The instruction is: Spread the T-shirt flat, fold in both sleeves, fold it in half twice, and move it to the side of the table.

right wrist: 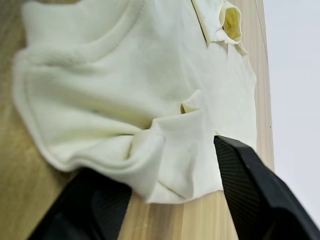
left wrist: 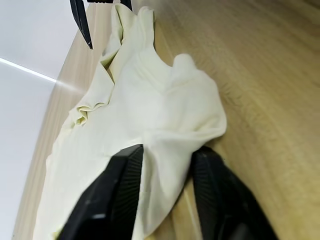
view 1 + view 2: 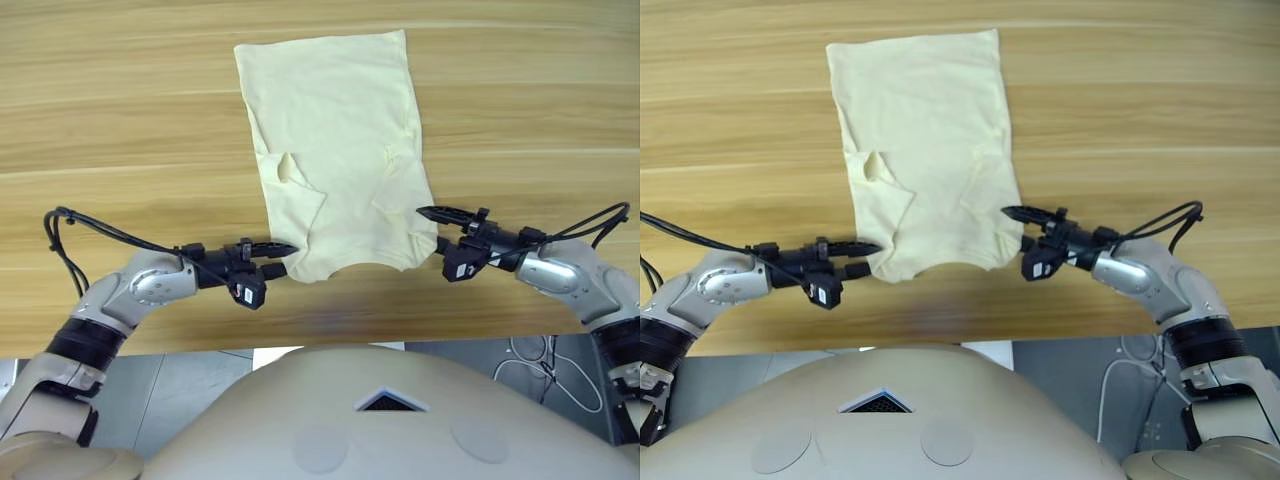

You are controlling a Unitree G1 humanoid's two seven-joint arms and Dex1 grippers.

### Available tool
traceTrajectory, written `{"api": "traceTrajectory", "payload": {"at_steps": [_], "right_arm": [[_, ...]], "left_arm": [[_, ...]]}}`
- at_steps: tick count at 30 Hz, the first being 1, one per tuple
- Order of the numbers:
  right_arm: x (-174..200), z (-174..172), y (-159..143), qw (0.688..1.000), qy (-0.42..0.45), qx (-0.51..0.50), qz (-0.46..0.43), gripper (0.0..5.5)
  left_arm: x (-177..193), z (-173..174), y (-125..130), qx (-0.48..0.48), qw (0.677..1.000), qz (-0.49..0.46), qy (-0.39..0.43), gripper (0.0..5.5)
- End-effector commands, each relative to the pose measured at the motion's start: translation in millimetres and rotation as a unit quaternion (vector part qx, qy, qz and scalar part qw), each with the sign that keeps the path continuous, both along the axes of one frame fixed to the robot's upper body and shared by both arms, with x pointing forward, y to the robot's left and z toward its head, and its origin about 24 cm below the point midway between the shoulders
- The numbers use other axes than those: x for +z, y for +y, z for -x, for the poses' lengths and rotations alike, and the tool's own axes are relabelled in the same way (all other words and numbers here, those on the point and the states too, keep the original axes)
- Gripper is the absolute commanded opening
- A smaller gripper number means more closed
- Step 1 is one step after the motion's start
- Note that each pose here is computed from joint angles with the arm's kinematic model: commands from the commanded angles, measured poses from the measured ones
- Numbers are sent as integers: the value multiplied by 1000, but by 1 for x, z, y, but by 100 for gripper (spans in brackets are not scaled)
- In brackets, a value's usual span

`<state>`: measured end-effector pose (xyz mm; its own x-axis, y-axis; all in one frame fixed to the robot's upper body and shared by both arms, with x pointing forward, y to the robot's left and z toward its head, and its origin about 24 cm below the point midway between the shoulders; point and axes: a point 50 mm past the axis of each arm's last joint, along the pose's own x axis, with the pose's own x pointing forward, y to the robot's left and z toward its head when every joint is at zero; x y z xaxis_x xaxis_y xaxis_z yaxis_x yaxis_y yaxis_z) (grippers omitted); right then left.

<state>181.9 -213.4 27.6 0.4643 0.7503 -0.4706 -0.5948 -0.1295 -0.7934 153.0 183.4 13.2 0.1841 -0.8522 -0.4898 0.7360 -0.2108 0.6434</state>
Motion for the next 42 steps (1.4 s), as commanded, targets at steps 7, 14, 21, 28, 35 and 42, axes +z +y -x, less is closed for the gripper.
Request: {"api": "traceTrajectory", "payload": {"at_steps": [7,14,21,28,35,42], "right_arm": [[-2,6,-7,1000,18,-1,24,276],[9,19,-13,999,30,9,9,194],[12,21,-14,999,34,5,6,65],[11,14,-13,1000,15,-11,-10,3],[18,23,-4,998,23,0,-63,3],[32,56,2,975,91,-38,-200,3]], "left_arm": [[-10,18,5,-22,998,-20,48,15],[-11,11,9,2,999,-12,39,0],[-12,9,14,20,999,-15,34,0],[-12,14,18,50,998,-1,37,0],[3,18,26,99,993,61,32,0],[7,56,34,185,965,146,113,0]]}}
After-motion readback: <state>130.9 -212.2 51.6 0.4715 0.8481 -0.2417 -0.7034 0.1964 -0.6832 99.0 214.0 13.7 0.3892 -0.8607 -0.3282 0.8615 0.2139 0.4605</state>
